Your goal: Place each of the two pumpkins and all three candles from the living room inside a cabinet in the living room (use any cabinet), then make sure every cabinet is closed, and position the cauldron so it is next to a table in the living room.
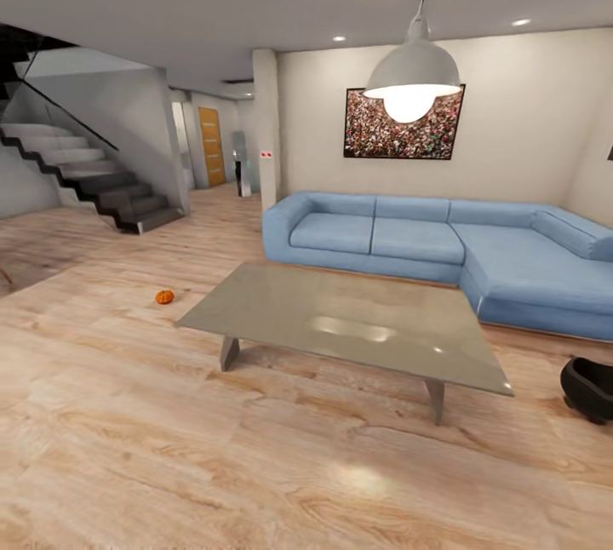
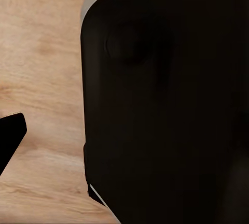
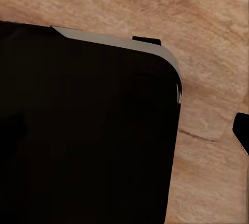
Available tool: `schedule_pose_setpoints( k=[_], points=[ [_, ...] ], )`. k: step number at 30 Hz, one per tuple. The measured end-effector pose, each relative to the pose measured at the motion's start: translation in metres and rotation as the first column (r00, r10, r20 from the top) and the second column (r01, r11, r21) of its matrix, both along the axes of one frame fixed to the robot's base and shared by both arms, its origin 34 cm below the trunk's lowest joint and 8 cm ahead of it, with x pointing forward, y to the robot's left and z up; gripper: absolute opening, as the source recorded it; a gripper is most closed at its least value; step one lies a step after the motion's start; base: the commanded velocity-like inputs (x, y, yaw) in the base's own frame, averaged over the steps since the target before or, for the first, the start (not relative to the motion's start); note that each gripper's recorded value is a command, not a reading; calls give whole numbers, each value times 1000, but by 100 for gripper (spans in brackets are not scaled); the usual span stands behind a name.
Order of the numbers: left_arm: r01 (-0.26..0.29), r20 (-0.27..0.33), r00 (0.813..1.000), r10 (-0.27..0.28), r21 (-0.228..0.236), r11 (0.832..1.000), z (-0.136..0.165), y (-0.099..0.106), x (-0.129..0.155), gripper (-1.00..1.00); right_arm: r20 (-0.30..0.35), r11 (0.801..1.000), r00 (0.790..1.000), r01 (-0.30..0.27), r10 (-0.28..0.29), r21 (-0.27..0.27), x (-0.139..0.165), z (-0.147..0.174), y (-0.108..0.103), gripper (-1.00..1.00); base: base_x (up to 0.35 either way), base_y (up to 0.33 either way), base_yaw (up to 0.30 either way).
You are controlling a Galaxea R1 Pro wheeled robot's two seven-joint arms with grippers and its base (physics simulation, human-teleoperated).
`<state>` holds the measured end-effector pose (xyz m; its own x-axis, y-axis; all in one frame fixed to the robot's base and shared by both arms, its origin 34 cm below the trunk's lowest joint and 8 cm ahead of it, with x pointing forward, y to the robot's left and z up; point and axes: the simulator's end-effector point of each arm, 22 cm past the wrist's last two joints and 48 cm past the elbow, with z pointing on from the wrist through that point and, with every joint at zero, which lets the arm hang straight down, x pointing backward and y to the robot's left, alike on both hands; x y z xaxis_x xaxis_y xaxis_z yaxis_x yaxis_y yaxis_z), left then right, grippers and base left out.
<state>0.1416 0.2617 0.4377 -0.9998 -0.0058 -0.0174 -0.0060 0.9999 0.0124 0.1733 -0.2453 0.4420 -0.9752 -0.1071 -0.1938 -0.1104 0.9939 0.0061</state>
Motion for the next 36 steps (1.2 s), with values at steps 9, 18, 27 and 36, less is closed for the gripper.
schedule_pose_setpoints(
  k=[9, 18, 27, 36],
  points=[
    [0, 0, 1000, 0, 0, 1000, 0, 0, 0, 100, 0, 1000, 1000, 0, 0, 0, 0, 0, 0, 100, 0, 0, 270],
    [0, 0, 1000, 0, 0, 1000, 0, 0, 0, 100, 0, 1000, 1000, 0, 0, 0, 0, 0, 0, 100, 0, 0, 270],
    [0, 0, 1000, 0, 0, 1000, 0, 0, 0, 100, 0, 1000, 1000, 0, 0, 0, 0, 0, 0, 100, 0, 0, 270],
    [0, 0, 1000, 0, 0, 1000, 0, 0, 0, 100, 0, 1000, 1000, 0, 0, 0, 0, 0, 0, 100, 0, 0, 270]
  ],
)
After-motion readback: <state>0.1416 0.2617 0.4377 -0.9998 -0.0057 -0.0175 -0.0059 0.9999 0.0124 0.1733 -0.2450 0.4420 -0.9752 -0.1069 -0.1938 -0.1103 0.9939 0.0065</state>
